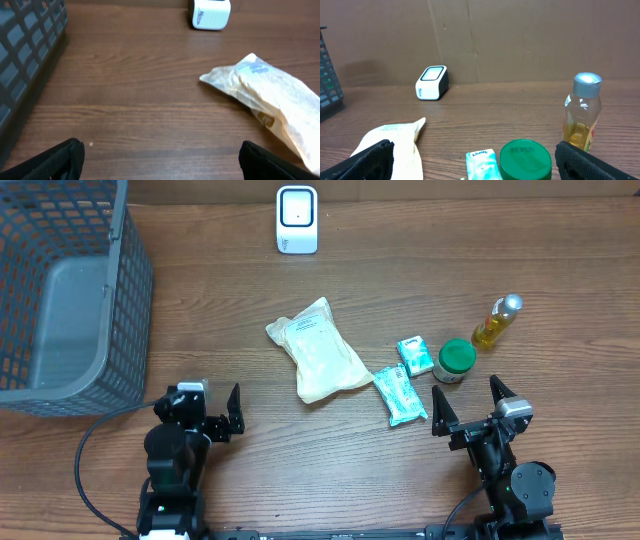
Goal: Scan the item barcode
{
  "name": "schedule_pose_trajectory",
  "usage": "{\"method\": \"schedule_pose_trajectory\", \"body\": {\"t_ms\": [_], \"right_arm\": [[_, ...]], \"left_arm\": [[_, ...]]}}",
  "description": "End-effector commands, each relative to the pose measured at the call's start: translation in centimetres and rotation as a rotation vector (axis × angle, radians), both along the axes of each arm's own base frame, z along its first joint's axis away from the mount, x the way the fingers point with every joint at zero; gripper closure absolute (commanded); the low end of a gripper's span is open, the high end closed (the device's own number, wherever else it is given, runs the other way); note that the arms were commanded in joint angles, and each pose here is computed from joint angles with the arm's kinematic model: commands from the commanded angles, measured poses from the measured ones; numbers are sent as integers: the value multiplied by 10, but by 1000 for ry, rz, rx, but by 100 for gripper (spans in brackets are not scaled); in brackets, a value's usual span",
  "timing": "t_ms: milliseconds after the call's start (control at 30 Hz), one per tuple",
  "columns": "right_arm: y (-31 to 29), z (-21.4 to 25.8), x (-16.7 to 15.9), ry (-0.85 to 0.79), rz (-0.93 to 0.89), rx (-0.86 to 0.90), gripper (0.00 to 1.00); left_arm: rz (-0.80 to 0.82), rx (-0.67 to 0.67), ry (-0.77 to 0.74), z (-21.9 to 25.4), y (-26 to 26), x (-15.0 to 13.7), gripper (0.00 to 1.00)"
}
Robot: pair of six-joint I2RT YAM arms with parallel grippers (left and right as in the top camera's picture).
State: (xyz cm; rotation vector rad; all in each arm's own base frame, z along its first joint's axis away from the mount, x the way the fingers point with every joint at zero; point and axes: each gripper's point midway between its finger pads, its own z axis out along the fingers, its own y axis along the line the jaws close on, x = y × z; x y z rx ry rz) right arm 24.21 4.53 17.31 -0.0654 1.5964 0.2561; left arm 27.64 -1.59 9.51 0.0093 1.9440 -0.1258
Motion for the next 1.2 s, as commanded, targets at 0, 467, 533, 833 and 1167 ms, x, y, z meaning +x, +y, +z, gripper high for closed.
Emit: {"method": "schedule_pose_trajectory", "body": {"t_ms": [0, 467, 533, 833, 1167], "right_arm": [[-2, -3, 0, -1, -10, -1, 0], [-2, -3, 0, -1, -10, -1, 0], [-2, -3, 0, -1, -9, -1, 0], [-2, -3, 0, -1, -10, -1, 0], [-2, -3, 0, -1, -10, -1, 0]], "left_arm": [[9, -15, -6, -5, 1, -7, 0], [121, 21, -45, 4, 23, -25, 0], [123, 31, -76, 11, 24, -27, 0], [110, 84, -289, 59, 23, -30, 0], [92, 121, -299, 61, 21, -30, 0]]}}
